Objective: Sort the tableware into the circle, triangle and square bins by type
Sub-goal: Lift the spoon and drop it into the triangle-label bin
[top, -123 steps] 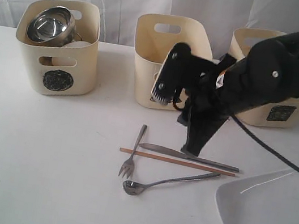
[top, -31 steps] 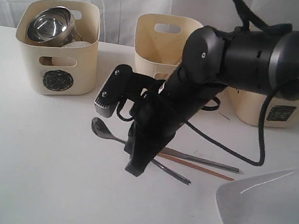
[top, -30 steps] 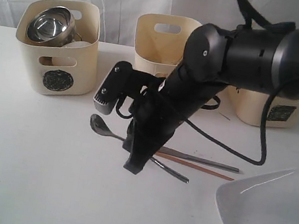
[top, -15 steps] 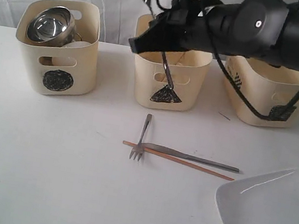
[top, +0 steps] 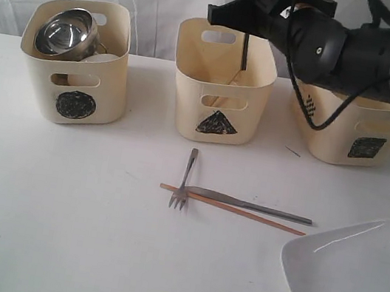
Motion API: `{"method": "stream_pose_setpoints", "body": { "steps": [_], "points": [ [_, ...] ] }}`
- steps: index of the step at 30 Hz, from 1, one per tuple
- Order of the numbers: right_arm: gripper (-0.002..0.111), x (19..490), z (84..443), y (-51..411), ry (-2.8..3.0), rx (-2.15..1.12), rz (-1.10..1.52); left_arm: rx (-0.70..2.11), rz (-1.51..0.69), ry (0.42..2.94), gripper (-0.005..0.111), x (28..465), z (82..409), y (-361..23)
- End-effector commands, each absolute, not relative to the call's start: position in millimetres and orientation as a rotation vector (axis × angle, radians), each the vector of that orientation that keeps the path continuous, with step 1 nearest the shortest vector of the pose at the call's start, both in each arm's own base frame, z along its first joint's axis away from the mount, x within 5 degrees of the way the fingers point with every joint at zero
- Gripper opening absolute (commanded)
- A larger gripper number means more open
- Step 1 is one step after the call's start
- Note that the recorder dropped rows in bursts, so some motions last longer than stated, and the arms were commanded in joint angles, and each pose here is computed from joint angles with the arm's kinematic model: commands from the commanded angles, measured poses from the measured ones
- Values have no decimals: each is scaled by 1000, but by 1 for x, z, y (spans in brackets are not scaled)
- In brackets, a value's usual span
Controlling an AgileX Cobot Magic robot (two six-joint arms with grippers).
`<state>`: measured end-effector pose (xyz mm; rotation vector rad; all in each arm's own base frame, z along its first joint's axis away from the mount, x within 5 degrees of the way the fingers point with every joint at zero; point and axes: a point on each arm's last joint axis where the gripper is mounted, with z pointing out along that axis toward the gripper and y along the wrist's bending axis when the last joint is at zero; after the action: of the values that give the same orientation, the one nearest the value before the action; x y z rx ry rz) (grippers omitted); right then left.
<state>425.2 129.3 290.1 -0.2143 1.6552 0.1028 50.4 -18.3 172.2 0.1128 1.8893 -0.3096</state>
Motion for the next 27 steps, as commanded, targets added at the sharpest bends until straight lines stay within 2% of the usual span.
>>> {"method": "stream_pose_setpoints", "body": {
  "steps": [1, 5, 10, 12, 17, 21, 24, 27],
  "points": [
    [0, 442, 284, 131, 1637, -206, 94, 107, -313, 1889, 0, 50, 171, -18],
    [5, 451, 274, 135, 1661, -213, 99, 107, -313, 1889, 0, 50, 171, -18],
    [33, 454, 267, 135, 1670, -212, 96, 107, -313, 1889, 0, 50, 171, -18],
    [39, 453, 268, 136, 1676, -215, 99, 107, -313, 1889, 0, 50, 171, -18],
    [39, 436, 281, 137, 1804, -320, 127, 107, -313, 1889, 0, 50, 171, -18],
    [39, 392, 298, 129, 1864, -526, 67, 107, -313, 1889, 0, 50, 171, -18],
    [39, 348, 303, 125, 2033, -835, 72, 107, -313, 1889, 0, 50, 171, -18],
    [39, 323, 284, 128, 2167, -1270, 29, 107, -313, 1889, 0, 50, 171, -18]
  ]
}}
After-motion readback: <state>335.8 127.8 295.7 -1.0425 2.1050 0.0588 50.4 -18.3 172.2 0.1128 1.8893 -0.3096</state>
